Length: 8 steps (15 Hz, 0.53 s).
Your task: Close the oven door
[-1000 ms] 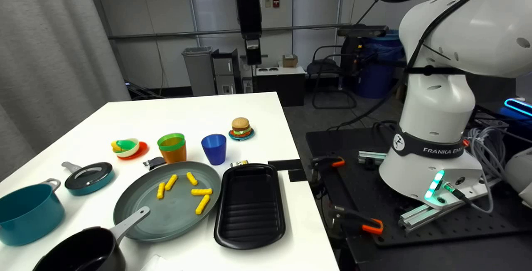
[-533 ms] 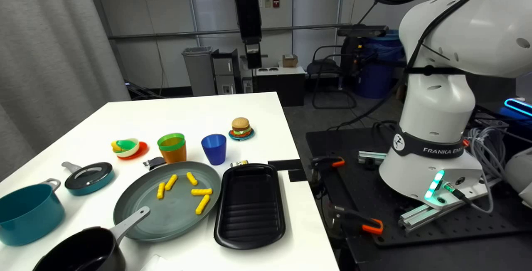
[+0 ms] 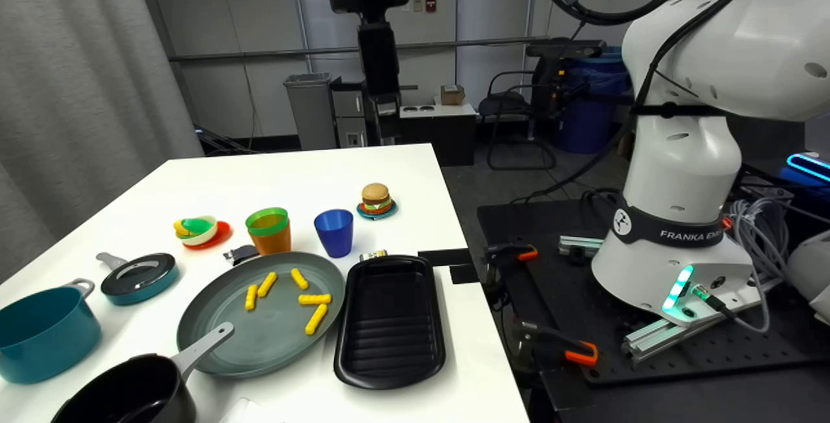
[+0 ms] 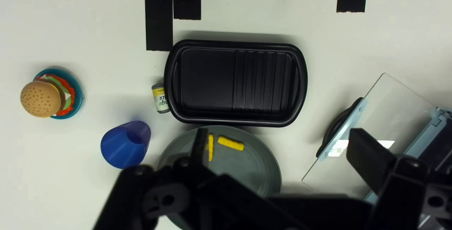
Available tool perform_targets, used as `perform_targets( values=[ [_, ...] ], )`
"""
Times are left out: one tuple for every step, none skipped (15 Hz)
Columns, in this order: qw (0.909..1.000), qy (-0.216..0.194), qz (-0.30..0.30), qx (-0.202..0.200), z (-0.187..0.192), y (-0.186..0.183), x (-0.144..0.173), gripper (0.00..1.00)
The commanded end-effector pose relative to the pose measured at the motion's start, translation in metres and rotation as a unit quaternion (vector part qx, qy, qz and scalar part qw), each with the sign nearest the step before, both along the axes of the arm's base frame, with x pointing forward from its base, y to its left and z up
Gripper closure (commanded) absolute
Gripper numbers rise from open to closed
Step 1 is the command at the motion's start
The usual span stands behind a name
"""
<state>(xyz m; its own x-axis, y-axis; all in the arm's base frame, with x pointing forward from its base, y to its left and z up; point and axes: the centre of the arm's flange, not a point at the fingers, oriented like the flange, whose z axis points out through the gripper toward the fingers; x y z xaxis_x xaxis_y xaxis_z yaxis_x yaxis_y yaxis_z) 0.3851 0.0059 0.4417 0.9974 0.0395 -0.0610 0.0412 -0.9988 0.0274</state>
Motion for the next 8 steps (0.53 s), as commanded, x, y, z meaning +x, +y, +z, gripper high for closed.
perform_targets(
  values=[
    [0.9999, 0.006, 0.009, 0.007, -0.023, 0.011, 0.009, 0.0],
    [0.9999, 0.008, 0.013, 0.008, -0.03, 0.015, 0.011, 0.0],
    [0.9998, 0.01, 0.016, 0.008, -0.035, 0.018, 0.013, 0.0],
    [0.9997, 0.014, 0.021, 0.007, -0.042, 0.022, 0.015, 0.0],
    [0.9995, 0.018, 0.025, 0.006, -0.048, 0.026, 0.017, 0.0],
    [0.9993, 0.021, 0.03, 0.005, -0.054, 0.03, 0.019, 0.0],
    [0.9991, 0.024, 0.034, 0.004, -0.059, 0.033, 0.022, 0.0],
    [0.999, 0.027, 0.037, 0.004, -0.063, 0.038, 0.025, 0.13]
  ],
)
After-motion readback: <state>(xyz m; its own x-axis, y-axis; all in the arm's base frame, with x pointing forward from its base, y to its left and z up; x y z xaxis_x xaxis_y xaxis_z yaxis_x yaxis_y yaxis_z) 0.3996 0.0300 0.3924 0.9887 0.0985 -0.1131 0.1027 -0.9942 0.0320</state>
